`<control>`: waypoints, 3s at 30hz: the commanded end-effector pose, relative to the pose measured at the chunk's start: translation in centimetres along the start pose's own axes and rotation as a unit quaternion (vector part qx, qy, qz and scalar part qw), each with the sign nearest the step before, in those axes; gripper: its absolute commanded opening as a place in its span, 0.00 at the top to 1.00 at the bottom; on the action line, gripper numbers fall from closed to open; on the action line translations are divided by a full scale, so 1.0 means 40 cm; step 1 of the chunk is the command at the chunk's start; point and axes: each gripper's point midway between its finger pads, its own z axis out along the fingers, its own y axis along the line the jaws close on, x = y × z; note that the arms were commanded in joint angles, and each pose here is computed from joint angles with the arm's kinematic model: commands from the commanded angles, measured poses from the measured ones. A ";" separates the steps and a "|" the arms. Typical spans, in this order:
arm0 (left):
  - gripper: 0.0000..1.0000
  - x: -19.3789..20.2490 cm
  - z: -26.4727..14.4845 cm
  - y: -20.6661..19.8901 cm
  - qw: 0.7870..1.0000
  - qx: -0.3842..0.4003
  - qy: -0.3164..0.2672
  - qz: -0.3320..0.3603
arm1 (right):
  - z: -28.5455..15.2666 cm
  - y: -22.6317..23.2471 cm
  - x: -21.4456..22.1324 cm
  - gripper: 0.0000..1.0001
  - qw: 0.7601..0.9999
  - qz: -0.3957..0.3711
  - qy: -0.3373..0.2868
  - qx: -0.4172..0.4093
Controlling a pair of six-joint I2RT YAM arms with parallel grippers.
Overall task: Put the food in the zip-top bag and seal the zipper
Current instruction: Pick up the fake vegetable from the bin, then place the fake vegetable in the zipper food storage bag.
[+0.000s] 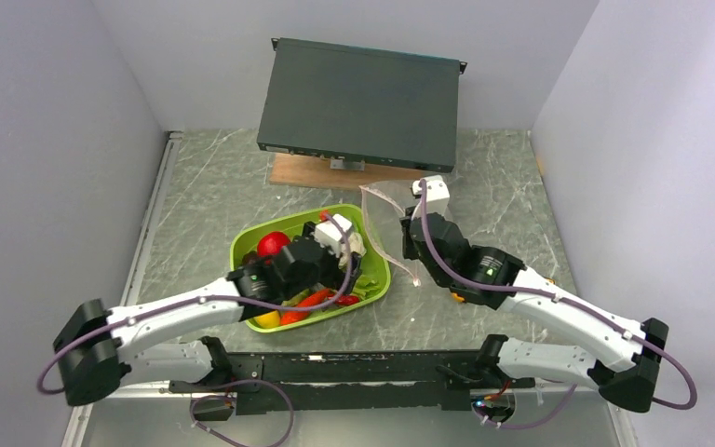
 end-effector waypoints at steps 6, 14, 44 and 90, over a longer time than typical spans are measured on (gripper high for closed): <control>0.00 -0.025 0.125 0.088 0.984 -0.136 -0.027 0.108 | -0.027 -0.016 -0.046 1.00 0.998 0.035 -0.037 -0.020; 0.00 0.019 0.208 0.110 0.976 -0.171 -0.002 0.136 | -0.011 -0.025 -0.044 1.00 0.999 0.034 -0.036 -0.021; 0.00 0.199 0.212 0.172 0.955 -0.224 0.136 0.135 | 0.001 -0.040 -0.031 1.00 0.999 0.044 -0.023 -0.017; 1.00 -0.328 -0.265 -0.142 0.926 0.170 -0.108 -0.318 | 0.050 0.066 -0.024 1.00 0.994 0.069 0.008 -0.089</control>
